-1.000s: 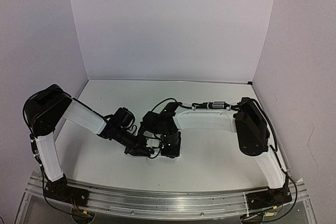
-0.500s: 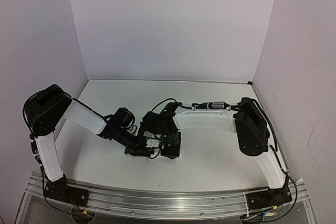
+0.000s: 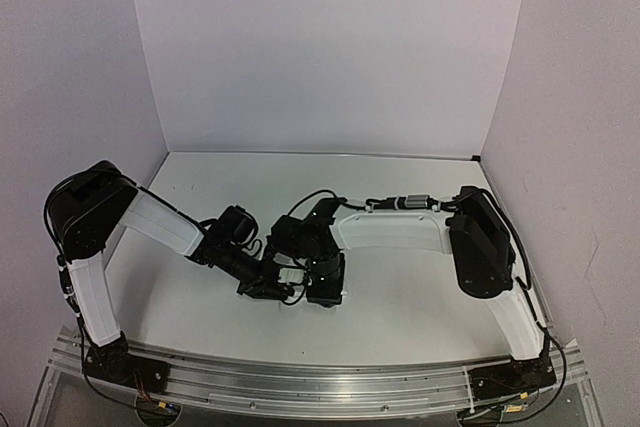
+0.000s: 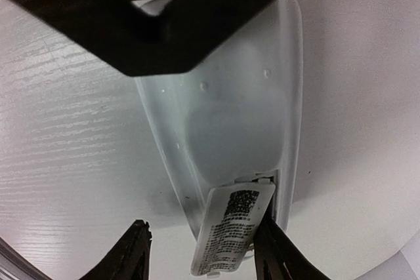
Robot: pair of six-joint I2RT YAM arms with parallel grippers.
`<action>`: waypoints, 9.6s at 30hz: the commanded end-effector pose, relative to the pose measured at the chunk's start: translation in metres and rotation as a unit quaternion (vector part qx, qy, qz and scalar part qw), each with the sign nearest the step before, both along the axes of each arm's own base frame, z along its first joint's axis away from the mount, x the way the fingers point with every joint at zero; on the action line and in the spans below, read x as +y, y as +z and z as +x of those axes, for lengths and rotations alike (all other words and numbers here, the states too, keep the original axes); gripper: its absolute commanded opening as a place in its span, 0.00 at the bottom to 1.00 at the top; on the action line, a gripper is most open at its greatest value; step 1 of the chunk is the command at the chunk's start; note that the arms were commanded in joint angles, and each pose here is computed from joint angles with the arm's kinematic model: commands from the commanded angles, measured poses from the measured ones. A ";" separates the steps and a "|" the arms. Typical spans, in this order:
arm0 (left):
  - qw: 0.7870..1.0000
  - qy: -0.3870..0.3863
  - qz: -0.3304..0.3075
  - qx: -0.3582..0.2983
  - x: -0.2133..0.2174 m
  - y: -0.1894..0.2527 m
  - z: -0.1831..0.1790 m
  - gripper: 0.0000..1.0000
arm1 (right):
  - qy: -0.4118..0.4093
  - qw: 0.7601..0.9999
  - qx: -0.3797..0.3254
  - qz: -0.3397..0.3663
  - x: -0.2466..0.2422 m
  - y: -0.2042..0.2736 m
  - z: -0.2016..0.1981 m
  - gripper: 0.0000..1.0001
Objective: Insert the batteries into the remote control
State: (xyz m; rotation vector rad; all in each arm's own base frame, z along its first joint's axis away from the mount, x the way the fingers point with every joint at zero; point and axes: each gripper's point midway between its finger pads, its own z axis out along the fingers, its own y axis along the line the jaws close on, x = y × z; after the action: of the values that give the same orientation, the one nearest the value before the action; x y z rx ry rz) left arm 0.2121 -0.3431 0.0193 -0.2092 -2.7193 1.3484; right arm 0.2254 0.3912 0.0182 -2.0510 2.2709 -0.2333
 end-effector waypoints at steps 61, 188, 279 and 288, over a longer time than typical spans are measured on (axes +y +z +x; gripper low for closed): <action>0.997 -0.003 0.015 -0.071 -0.020 0.013 0.021 0.27 | -0.484 0.795 -0.064 0.361 -0.063 0.121 0.030 0.62; 0.988 0.123 -0.044 -0.077 -0.015 0.014 0.020 0.34 | 0.116 0.990 0.083 0.023 -0.047 0.012 0.042 0.01; 0.991 0.090 -0.074 -0.062 -0.028 0.004 0.008 0.32 | 0.155 0.987 0.013 -0.047 -0.030 0.019 0.022 0.00; 0.991 0.089 -0.072 -0.061 -0.027 0.003 0.007 0.32 | 0.142 0.988 -0.017 -0.055 -0.030 0.024 0.034 0.00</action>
State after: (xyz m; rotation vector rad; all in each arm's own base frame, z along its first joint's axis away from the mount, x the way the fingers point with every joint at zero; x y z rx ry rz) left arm 0.2207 -0.3658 0.0241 -0.0412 -2.8045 1.6406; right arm 0.2574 0.3502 0.0401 -2.4061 1.9582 -0.3797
